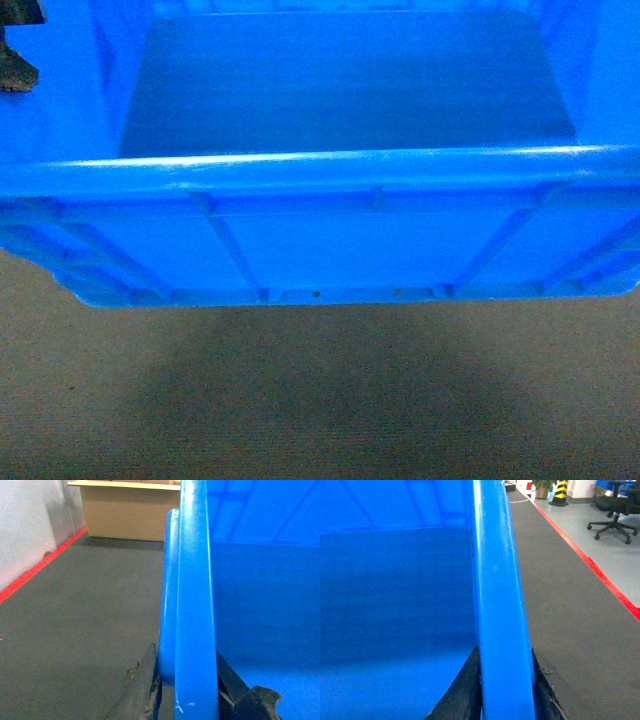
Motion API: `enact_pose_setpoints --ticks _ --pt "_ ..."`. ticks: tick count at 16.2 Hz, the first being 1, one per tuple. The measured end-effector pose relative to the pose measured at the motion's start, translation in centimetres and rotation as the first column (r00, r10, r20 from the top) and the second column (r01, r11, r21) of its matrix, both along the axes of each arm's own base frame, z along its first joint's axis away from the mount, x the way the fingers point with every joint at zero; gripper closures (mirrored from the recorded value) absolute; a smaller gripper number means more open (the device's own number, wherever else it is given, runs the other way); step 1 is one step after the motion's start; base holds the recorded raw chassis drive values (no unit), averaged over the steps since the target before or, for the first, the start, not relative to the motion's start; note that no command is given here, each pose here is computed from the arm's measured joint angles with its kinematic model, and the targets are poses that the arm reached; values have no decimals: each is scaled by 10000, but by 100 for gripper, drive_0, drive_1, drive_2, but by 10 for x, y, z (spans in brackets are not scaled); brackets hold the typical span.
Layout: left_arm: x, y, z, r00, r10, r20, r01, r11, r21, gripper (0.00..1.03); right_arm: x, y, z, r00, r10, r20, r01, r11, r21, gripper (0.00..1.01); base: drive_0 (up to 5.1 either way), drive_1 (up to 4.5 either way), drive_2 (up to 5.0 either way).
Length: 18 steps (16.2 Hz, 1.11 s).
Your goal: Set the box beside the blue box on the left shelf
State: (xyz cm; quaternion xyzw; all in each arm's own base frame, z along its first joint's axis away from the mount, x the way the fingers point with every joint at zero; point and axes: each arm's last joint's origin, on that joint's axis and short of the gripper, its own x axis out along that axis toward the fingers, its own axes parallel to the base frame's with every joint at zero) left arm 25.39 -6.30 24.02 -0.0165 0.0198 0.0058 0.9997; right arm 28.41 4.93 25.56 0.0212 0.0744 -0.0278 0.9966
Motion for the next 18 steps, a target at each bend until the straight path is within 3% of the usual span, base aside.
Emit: enact_pose_setpoints --ticks 5,18 --pt "0 0 0 10000 -4 4 4 10000 -1 85 0 0 0 10000 1 0 -1 10000 -8 80 0 0 0" --pt "0 0 0 10000 -76 -1 76 10000 -3 85 0 0 0 10000 -43 2 43 10000 -71 80 -164 -164 -164"
